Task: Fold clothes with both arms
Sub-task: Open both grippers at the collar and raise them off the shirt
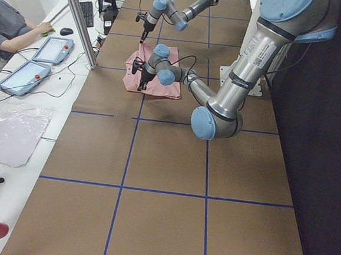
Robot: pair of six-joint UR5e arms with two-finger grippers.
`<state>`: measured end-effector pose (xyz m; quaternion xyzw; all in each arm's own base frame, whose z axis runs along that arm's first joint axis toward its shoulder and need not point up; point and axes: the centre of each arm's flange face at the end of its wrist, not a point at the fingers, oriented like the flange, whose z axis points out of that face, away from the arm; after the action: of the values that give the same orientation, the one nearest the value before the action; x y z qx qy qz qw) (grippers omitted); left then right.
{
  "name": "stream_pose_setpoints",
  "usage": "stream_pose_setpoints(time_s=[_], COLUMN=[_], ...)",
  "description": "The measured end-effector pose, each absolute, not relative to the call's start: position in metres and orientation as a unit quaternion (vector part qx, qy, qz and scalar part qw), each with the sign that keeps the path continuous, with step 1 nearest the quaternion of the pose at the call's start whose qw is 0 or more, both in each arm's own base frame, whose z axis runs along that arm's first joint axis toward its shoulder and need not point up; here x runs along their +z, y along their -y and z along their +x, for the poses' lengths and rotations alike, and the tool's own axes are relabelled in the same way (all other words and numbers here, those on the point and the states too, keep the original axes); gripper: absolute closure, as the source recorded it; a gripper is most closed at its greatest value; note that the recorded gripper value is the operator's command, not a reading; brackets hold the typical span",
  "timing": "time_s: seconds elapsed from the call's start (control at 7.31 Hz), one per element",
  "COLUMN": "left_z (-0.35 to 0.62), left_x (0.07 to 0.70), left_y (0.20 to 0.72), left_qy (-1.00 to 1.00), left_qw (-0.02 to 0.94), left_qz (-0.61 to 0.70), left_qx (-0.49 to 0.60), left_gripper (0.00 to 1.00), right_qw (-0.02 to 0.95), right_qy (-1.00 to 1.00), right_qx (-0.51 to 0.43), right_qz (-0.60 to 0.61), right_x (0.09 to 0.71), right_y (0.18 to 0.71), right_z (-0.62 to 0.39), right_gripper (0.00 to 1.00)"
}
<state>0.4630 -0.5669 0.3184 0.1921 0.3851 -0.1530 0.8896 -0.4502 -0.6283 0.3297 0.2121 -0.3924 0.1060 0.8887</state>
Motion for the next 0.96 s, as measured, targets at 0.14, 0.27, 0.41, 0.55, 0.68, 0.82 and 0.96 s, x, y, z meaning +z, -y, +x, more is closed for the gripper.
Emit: stream_pose_setpoints(time_s=[0.14, 0.27, 0.41, 0.55, 0.68, 0.82, 0.96], left_z=[0.463, 0.463, 0.464, 0.464, 0.464, 0.464, 0.464], left_x=[0.323, 0.328, 0.331, 0.332, 0.332, 0.331, 0.328], left_y=[0.579, 0.586, 0.589, 0.59, 0.59, 0.591, 0.591], left_qy=[-0.381, -0.38, -0.38, -0.379, -0.379, -0.38, -0.382], left_qw=[0.89, 0.89, 0.89, 0.89, 0.89, 0.889, 0.889], left_qz=[0.193, 0.194, 0.194, 0.194, 0.194, 0.195, 0.196], left_qx=[-0.159, -0.162, -0.163, -0.164, -0.164, -0.163, -0.163], left_gripper=[1.0, 1.0, 1.0, 1.0, 1.0, 1.0, 1.0], right_qw=[0.888, 0.888, 0.889, 0.889, 0.89, 0.891, 0.891], right_qy=[0.393, 0.392, 0.39, 0.387, 0.385, 0.384, 0.384], right_qx=[0.106, 0.107, 0.11, 0.113, 0.116, 0.117, 0.117], right_qz=[0.213, 0.214, 0.214, 0.214, 0.214, 0.213, 0.213], right_x=[0.324, 0.322, 0.322, 0.323, 0.323, 0.323, 0.321], right_y=[0.633, 0.636, 0.641, 0.647, 0.652, 0.655, 0.656], right_z=[-0.453, -0.454, -0.452, -0.45, -0.449, -0.45, -0.451], right_gripper=[1.0, 1.0, 1.0, 1.0, 1.0, 1.0, 1.0])
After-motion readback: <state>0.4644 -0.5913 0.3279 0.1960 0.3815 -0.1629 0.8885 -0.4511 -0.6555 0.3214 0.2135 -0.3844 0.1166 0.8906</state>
